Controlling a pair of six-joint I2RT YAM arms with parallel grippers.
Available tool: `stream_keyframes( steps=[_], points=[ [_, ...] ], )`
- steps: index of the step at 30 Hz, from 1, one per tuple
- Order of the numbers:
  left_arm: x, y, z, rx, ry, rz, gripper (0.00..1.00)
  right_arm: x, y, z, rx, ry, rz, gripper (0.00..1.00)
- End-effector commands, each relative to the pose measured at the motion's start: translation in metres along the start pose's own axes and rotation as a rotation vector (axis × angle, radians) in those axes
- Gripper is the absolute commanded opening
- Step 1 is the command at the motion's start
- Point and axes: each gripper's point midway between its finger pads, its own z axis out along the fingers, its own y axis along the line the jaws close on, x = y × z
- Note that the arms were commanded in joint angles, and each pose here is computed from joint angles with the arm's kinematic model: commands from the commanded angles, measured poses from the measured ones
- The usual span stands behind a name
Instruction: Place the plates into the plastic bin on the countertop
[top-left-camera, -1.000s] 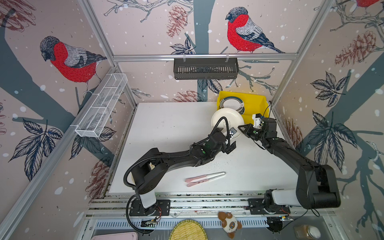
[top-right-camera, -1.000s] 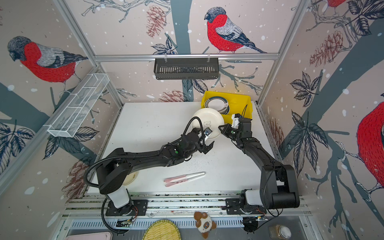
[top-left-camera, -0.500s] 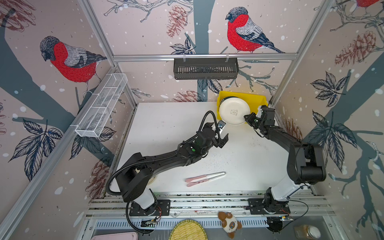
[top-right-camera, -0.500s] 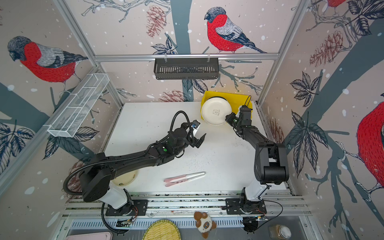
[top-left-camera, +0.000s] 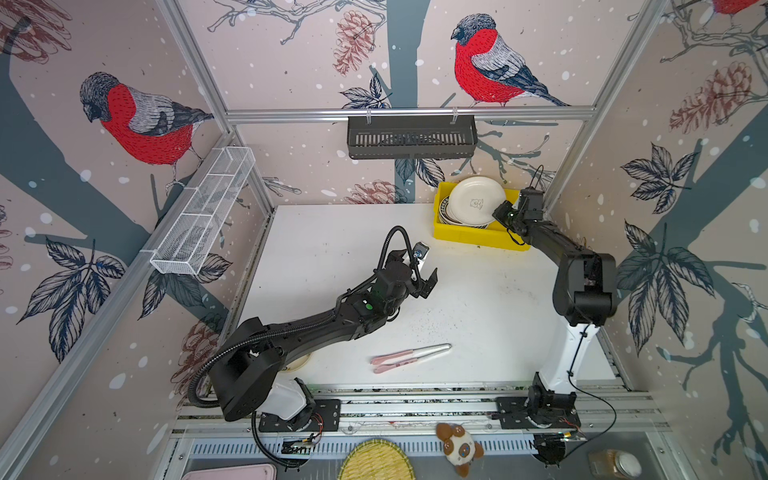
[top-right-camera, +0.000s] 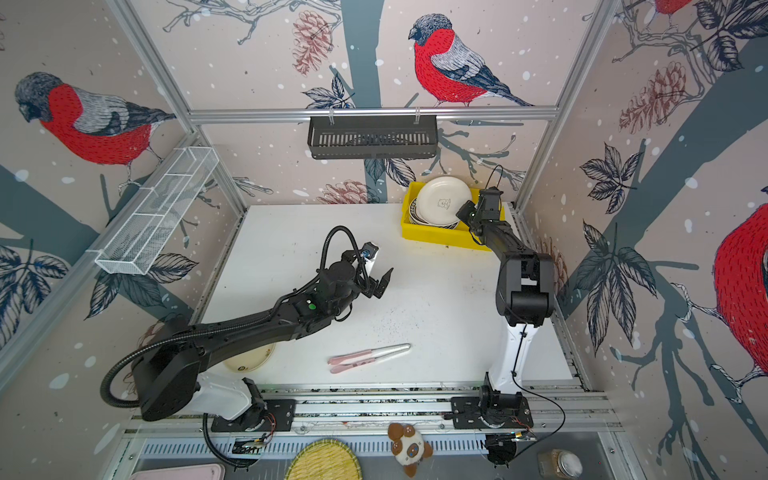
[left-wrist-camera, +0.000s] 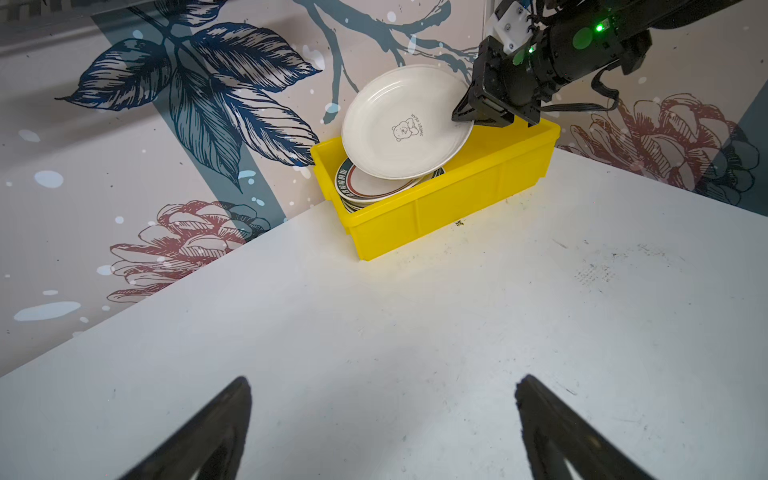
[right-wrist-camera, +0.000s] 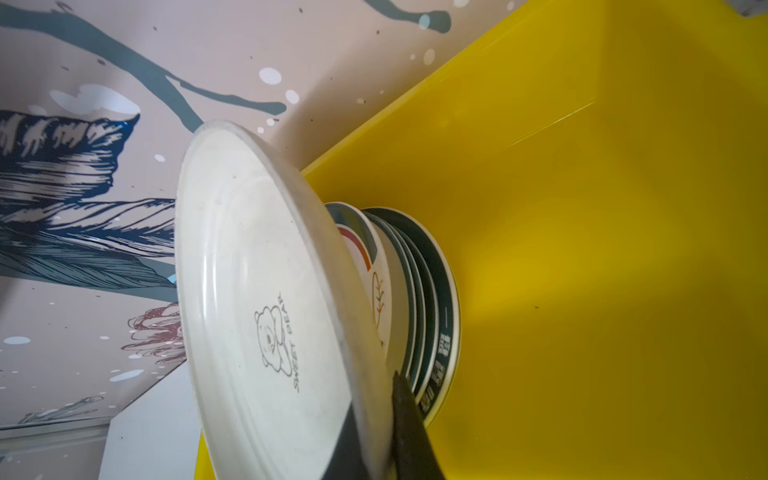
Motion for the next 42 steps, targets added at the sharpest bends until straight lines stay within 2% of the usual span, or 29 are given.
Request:
stream_keyframes(
  steps=[1, 5, 10, 11, 12, 13, 14, 16, 17, 20, 22, 27, 30, 32, 34, 36, 39, 42],
  points=[
    [-0.011, 0.012, -0.004, -0.037, -0.047, -0.033, 0.98, 0.003, 0.001, 0.011, 0.067, 0.009, -0.060, 0.00],
    [-0.009, 0.022, -0.004, -0.062, -0.042, -0.035, 0.98, 0.007, 0.006, 0.024, 0.085, 0.031, -0.063, 0.01],
    [-0.009, 0.025, -0.006, -0.062, -0.048, -0.044, 0.98, 0.012, 0.007, 0.033, 0.145, 0.054, -0.100, 0.15],
    [-0.009, 0.025, -0.006, -0.063, -0.043, -0.045, 0.98, 0.013, 0.007, 0.034, 0.158, 0.062, -0.113, 0.26],
    [-0.009, 0.026, -0.006, -0.067, -0.041, -0.046, 0.98, 0.014, 0.010, 0.033, 0.163, 0.065, -0.130, 0.41],
    [-0.008, 0.028, -0.007, -0.076, -0.036, -0.048, 0.98, 0.015, 0.013, 0.031, 0.169, 0.060, -0.152, 0.61],
    [-0.008, 0.030, -0.007, -0.087, -0.036, -0.053, 0.98, 0.016, 0.016, 0.029, 0.174, 0.049, -0.177, 0.75],
    [-0.009, 0.033, -0.009, -0.093, -0.039, -0.066, 0.98, 0.013, 0.023, 0.021, 0.187, 0.018, -0.221, 0.90],
    [-0.009, 0.034, -0.009, -0.090, -0.040, -0.073, 0.98, 0.012, 0.026, 0.018, 0.193, 0.001, -0.241, 0.94],
    [-0.008, 0.037, -0.008, -0.096, -0.028, -0.087, 0.98, 0.007, 0.031, 0.007, 0.198, -0.020, -0.266, 1.00],
    [-0.007, 0.039, -0.008, -0.102, -0.009, -0.100, 0.98, 0.004, 0.035, -0.003, 0.212, -0.027, -0.280, 1.00],
    [0.009, 0.055, -0.017, -0.175, 0.095, -0.189, 0.98, -0.003, 0.066, -0.054, 0.227, -0.138, -0.380, 1.00],
    [0.036, 0.077, -0.027, -0.240, 0.227, -0.333, 0.98, 0.010, 0.083, -0.089, 0.168, -0.187, -0.399, 1.00],
    [0.066, 0.093, -0.038, -0.263, 0.356, -0.474, 0.98, 0.021, 0.090, -0.112, 0.115, -0.196, -0.383, 1.00],
    [0.091, 0.104, -0.055, -0.297, 0.432, -0.600, 0.98, 0.034, 0.093, -0.133, 0.076, -0.195, -0.375, 1.00],
    [0.104, 0.113, -0.075, -0.354, 0.446, -0.672, 0.98, 0.048, 0.093, -0.151, 0.039, -0.201, -0.373, 1.00],
    [0.121, 0.130, -0.105, -0.484, 0.468, -0.713, 0.98, 0.060, 0.089, -0.172, -0.004, -0.211, -0.361, 1.00],
    [0.138, 0.138, -0.123, -0.535, 0.494, -0.791, 0.98, 0.064, 0.084, -0.190, -0.018, -0.224, -0.357, 1.00]
  ],
)
